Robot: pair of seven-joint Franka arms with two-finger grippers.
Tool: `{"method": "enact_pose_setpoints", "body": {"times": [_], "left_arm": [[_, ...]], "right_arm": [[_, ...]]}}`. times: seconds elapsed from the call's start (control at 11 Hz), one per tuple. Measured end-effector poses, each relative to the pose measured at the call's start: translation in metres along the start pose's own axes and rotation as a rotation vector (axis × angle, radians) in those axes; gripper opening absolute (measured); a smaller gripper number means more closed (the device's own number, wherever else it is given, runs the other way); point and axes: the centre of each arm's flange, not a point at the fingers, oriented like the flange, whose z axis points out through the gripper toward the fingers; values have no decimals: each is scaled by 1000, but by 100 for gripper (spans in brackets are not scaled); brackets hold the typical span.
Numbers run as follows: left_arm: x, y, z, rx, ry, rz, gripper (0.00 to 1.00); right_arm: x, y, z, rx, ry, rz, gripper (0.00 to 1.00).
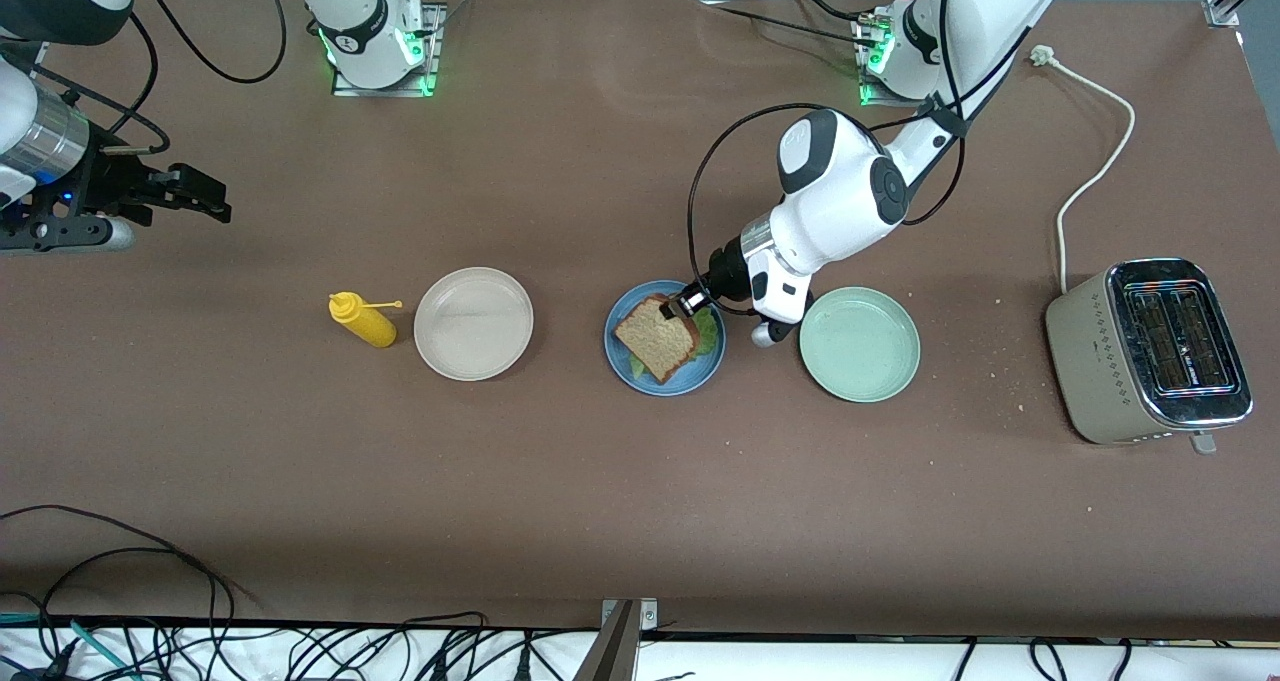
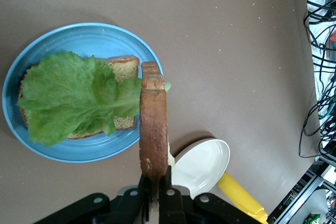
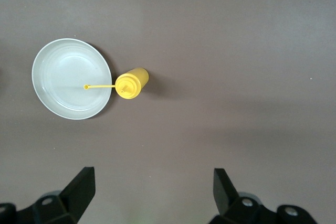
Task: Make sandwich in blue plate with both arms
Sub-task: 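Lower the bread onto the lettuce and open the left gripper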
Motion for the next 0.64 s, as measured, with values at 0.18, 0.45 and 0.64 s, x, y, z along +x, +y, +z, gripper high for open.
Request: {"method": "enact_pose_setpoints", "body": {"times": [0.18,0.45,0.64], "left_arm": [[-1,0,1,1,-1,0,8],[0,-9,17,23,-21,-12,8],[1,-15,25,36,-32,-21,8]], "right_arm": [[0,0,-1,0,3,0,100],[1,1,-20,-1,39,19,100],[0,1,-34,-13,60,78,100]]}}
